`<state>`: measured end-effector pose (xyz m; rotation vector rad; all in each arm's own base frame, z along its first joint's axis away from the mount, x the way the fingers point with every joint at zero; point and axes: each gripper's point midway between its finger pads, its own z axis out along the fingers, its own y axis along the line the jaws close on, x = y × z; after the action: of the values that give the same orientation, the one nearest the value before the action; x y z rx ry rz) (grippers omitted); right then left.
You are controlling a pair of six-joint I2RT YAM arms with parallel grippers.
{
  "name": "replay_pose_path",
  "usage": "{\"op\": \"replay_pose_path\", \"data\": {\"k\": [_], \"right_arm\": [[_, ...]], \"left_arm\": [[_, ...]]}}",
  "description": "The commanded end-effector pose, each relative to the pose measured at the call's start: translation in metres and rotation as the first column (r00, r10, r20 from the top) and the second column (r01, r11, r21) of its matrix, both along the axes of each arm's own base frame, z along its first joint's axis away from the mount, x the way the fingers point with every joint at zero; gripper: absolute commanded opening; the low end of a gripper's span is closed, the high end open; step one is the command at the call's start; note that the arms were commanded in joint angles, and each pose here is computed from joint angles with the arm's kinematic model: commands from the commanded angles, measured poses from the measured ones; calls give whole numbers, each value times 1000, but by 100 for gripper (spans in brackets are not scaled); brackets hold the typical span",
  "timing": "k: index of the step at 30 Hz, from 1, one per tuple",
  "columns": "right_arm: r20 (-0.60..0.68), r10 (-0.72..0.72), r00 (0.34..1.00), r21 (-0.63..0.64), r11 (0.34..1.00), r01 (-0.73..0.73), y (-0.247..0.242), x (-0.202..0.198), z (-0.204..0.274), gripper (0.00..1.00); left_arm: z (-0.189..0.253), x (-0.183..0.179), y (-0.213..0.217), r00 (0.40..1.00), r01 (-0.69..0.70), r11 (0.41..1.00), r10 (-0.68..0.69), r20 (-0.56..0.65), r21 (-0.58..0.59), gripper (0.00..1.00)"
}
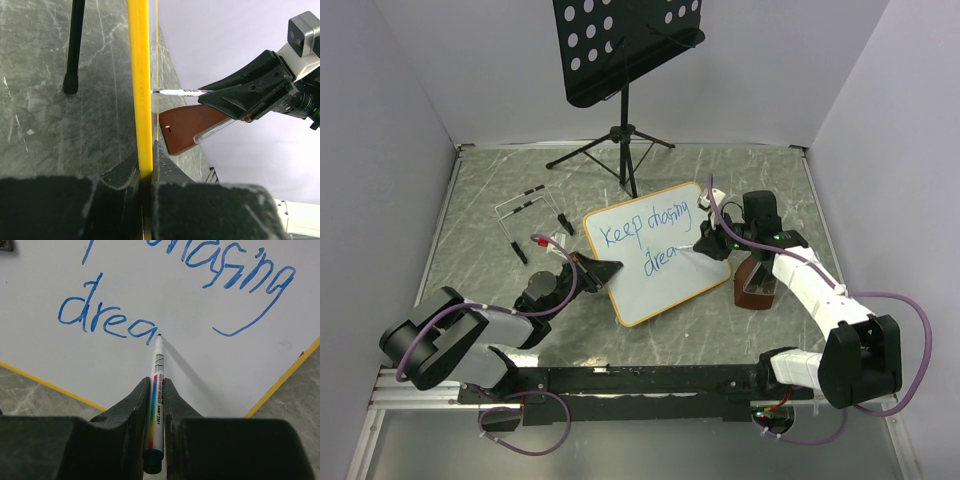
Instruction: Write a sentence on the whiteboard
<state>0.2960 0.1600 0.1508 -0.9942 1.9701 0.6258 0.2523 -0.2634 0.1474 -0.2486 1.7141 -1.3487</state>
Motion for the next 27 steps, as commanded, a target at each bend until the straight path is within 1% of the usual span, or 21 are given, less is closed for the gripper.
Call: {"op": "replay_pose_path", "data": {"k": [1, 15, 27], "right_arm": [[39, -8, 999, -11, 1000, 9, -3, 10, 9, 0], [14, 35, 999, -35, 999, -34, -6, -12, 1, 0], [36, 14, 999, -6, 1000, -14, -1, 4, 11, 0]], "left_arm": [[36, -3, -6, 990, 36, 998, -27, 138, -59, 1], [36, -3, -7, 990, 38, 998, -30, 139, -55, 1], [36, -2, -7, 990, 38, 998, -31, 138, -48, 1]]}}
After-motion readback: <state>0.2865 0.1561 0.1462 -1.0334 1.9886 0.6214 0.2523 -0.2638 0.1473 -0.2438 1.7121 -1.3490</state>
